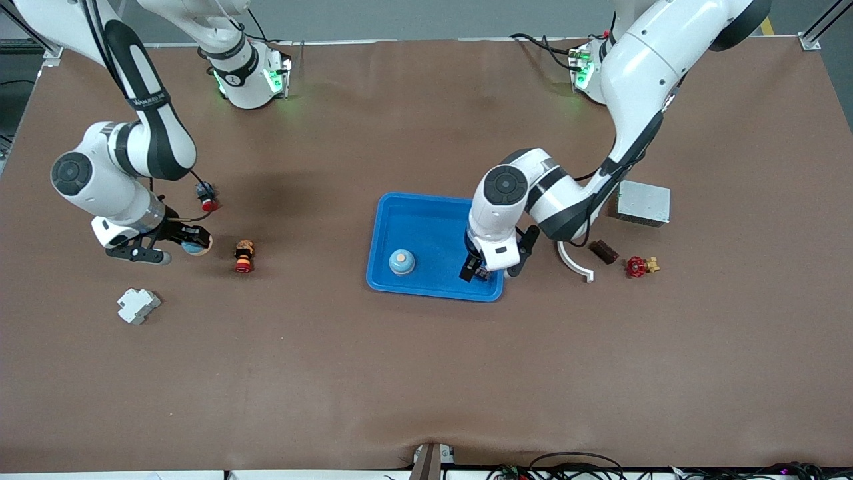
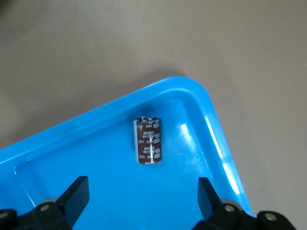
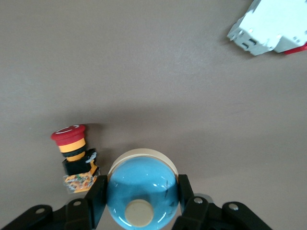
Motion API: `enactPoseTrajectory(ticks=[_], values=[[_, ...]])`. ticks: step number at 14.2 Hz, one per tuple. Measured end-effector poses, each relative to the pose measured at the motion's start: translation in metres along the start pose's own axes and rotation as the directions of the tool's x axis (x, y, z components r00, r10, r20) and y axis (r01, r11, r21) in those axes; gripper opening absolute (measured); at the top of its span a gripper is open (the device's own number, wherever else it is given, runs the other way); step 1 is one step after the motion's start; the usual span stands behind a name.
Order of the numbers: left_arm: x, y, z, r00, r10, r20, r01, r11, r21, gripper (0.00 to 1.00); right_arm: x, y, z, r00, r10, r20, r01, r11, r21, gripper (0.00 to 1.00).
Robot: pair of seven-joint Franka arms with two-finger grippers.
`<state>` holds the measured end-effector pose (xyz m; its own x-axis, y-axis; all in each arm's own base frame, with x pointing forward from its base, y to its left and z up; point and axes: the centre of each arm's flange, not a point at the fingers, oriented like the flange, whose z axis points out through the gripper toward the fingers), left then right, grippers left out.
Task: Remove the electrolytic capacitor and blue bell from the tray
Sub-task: 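Grasp the second capacitor in the tray with the left gripper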
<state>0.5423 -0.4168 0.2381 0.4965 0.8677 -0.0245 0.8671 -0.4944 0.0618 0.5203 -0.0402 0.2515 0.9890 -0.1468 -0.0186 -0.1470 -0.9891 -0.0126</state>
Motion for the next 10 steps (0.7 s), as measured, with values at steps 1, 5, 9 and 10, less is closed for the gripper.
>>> enactPoseTrajectory(ticks=[1,5,9,10], values=[[-0.003,-0.002,0.007,1.0,0.003,-0.001,-0.003,1.0,0.009,0.98,0.0,0.0,0.007,1.0,0.0,0.003,0.0,1.0,-0.001,0.63],[0.005,-0.007,0.036,0.999,0.008,-0.038,-0.007,0.999,0.04,0.95,0.001,0.001,0.034,1.0,0.002,0.0,-0.002,1.0,-0.003,0.63],[0.001,-0.006,0.042,0.999,0.018,-0.045,-0.016,0.999,0.033,0.87,0.002,0.007,0.056,1.0,0.011,-0.004,-0.011,1.0,-0.005,0.63],[0.001,-0.005,0.041,0.999,0.018,-0.048,-0.017,0.999,0.03,0.87,0.002,0.008,0.058,1.0,0.013,-0.005,-0.013,1.0,-0.005,0.63]])
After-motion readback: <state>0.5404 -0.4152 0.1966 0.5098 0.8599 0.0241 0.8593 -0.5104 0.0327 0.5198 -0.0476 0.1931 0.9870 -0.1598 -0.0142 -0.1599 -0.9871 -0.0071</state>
